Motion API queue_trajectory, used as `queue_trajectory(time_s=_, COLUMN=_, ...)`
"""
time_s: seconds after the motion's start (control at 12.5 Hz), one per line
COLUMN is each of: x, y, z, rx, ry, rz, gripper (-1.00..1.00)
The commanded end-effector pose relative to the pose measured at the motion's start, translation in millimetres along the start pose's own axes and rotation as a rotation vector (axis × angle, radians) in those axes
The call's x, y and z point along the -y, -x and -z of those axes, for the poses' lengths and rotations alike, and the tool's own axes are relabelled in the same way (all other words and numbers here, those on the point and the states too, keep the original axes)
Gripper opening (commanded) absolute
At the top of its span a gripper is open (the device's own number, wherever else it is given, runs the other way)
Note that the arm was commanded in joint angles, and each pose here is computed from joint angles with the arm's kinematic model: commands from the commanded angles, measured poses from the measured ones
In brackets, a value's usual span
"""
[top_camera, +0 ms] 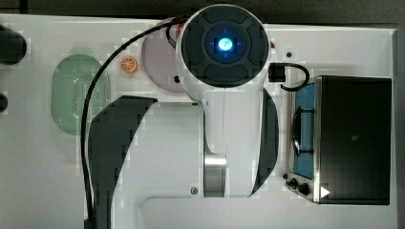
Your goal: Pick Banana and place it in mug.
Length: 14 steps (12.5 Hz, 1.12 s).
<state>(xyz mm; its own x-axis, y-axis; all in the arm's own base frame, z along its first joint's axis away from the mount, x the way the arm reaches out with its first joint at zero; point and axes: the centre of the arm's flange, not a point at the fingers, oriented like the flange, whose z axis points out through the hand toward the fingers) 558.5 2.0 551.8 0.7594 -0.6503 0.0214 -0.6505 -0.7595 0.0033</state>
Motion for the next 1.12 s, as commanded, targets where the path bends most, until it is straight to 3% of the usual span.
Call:
queue_trajectory(time_s=0.08, x=-93, y=56, z=50, rx=0.019, ry=0.007, rz=-0.103, gripper=0.59)
queue_trajectory(time_s=0.24, x=-92, y=56, z=36, rx=0.036, ry=0.022, rz=-0.097, gripper=0.98)
queue_trajectory(time_s=0.56, x=-83, y=51, z=-46, rx=0.081, ry=0.051, rz=0.085, gripper=1.00)
queue_trajectory(time_s=0.88, x=-74, y=45, z=-142, rx=0.075, ry=0.032, rz=0.427, gripper=1.00)
queue_trajectory(time_s=1.12, x=-76, y=49, z=-215, rx=0.105, ry=0.028, rz=0.746, gripper=1.00)
